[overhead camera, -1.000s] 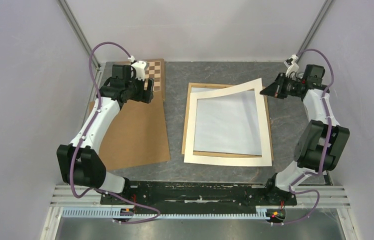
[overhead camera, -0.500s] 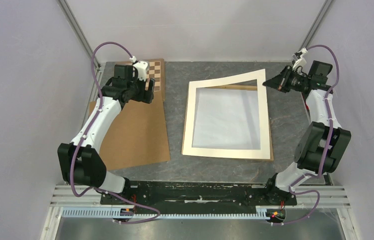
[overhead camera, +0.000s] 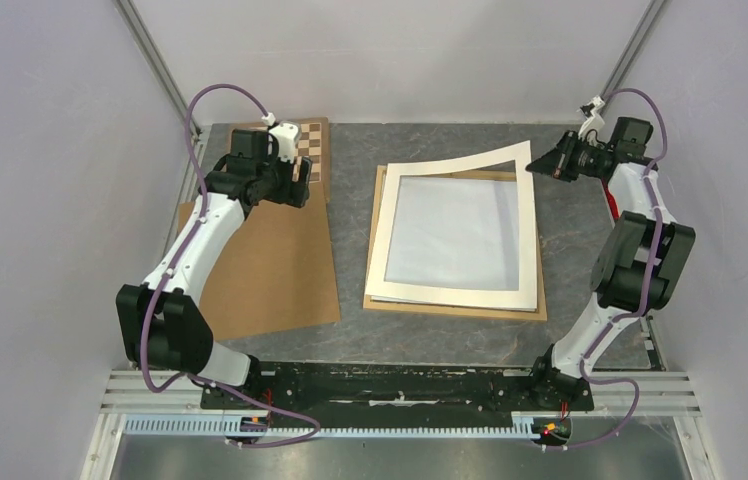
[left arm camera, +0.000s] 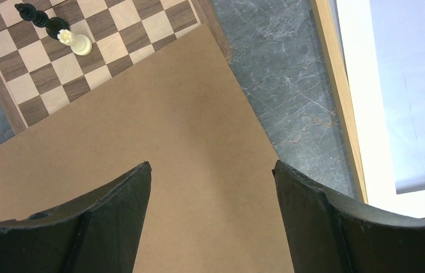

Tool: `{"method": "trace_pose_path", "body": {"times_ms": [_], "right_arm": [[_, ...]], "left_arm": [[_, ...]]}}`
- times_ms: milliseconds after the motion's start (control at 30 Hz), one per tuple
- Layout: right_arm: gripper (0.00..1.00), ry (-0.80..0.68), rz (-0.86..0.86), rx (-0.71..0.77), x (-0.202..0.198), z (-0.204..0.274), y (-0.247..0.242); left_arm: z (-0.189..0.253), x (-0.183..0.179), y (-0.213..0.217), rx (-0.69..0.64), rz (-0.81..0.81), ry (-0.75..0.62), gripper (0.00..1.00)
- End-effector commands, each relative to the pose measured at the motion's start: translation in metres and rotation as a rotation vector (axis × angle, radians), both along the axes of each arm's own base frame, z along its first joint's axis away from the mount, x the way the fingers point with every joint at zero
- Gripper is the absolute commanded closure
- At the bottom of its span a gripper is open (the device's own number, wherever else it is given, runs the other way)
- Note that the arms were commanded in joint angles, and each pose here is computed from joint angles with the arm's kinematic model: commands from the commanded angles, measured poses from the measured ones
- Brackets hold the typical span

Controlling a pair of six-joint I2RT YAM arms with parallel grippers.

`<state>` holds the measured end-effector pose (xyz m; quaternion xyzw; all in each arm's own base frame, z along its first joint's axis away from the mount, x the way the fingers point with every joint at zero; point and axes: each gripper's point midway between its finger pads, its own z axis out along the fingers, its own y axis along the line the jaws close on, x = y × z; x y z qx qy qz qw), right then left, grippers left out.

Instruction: Put the photo into the frame

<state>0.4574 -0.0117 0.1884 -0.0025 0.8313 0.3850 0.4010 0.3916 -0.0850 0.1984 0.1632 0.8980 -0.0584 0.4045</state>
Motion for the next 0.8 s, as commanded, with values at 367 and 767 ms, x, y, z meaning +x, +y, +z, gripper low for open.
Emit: {"method": "trace_pose_path", "body": {"times_ms": [367,767], "right_arm": [[1.0,-0.014,0.074,-0.168,0.012,-0.027,-0.018],[1.0,-0.044,0.132,-0.21,0.02,-0.04,-0.003]], "left_arm": [[0.006,0.013,-0.008,-0.021,0.023,-0.027,0.14],[0.006,0.014,-0.008,-0.016,0.027,-0.027,0.14]]}}
